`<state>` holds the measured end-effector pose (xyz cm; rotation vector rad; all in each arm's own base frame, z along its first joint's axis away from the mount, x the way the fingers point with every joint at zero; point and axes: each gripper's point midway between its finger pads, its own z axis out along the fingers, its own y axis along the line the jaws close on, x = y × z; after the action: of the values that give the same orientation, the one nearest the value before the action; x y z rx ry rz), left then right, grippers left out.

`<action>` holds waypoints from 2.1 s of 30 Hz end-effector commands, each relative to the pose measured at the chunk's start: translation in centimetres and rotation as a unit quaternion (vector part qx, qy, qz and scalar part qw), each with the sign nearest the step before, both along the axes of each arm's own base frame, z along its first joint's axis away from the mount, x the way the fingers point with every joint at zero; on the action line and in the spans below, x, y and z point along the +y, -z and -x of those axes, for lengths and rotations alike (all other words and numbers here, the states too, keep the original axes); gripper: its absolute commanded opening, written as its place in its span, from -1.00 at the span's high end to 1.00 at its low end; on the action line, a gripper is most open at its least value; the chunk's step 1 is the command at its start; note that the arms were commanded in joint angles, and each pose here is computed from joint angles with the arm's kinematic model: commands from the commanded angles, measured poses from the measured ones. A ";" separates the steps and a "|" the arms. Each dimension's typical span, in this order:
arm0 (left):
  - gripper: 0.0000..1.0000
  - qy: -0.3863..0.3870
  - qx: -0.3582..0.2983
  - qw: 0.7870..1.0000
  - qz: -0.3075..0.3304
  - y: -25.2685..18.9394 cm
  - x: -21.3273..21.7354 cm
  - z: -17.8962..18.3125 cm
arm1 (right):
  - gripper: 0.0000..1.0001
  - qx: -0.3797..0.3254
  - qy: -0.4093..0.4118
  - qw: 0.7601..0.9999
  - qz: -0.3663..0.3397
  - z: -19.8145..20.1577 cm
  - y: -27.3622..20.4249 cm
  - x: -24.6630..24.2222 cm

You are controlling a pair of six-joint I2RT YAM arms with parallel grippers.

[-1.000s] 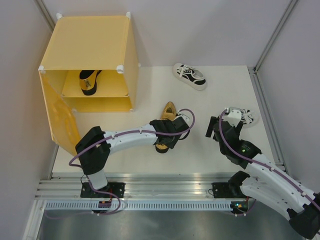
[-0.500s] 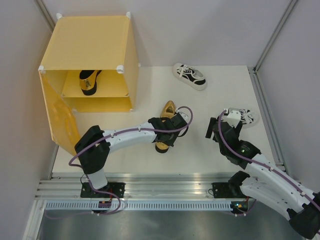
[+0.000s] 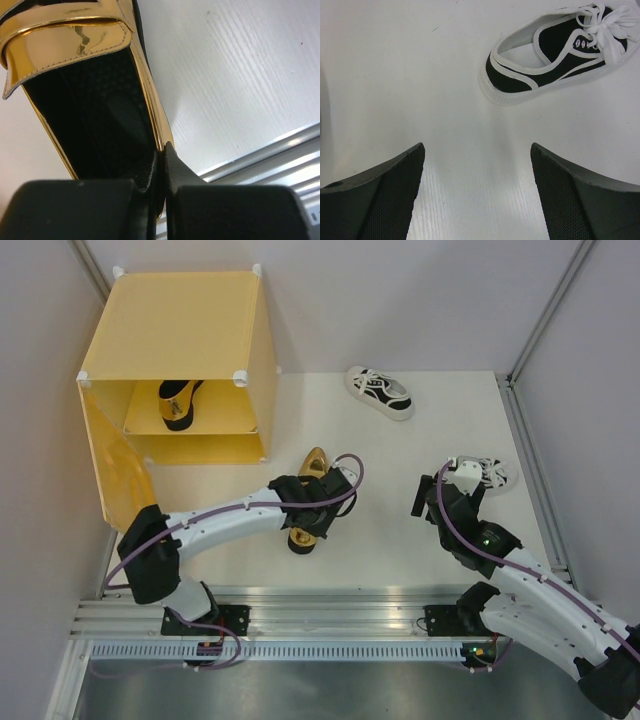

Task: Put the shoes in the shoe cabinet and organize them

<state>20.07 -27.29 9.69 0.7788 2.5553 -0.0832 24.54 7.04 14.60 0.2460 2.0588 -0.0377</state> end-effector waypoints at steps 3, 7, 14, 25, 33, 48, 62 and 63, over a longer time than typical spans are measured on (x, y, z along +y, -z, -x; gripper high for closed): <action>0.95 -0.029 -0.040 0.997 0.051 -5.2 2.1 0.6 | -0.80 -0.013 0.001 1.000 -0.011 -0.3 -0.4 0.2; 0.95 -0.049 -0.031 0.997 0.053 -6.0 4.4 1.8 | -0.81 -0.012 0.001 1.000 -0.008 -0.3 -0.4 0.1; 0.95 -0.121 0.001 0.991 0.056 -7.4 8.6 3.8 | -0.81 -0.012 0.000 1.000 -0.011 -0.4 -0.5 0.3; 0.95 -0.185 0.011 0.981 0.059 -9.1 12.2 5.4 | -0.80 -0.008 -0.006 1.000 -0.011 -0.7 -0.3 0.7; 0.95 -0.225 -0.062 0.970 0.065 -12.6 14.1 3.6 | -0.80 -0.010 -0.006 1.000 -0.011 -0.6 -0.4 0.6; 0.95 -0.163 -0.233 0.953 0.106 -20.2 15.7 -5.3 | -0.80 -0.015 -0.008 1.000 -0.014 -0.4 -0.7 0.5; 0.95 -0.111 -0.267 0.955 0.072 -20.3 19.8 -13.7 | -0.81 -0.022 -0.010 0.999 -0.021 0.0 -1.0 0.2; 0.95 -0.116 -0.269 0.954 0.067 -20.2 20.5 -14.3 | -0.81 -0.023 -0.011 0.999 -0.021 0.0 -1.1 0.3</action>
<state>30.72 -7.25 24.61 0.3107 2.3123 -0.0060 24.50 7.32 15.60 0.2527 2.0219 0.0200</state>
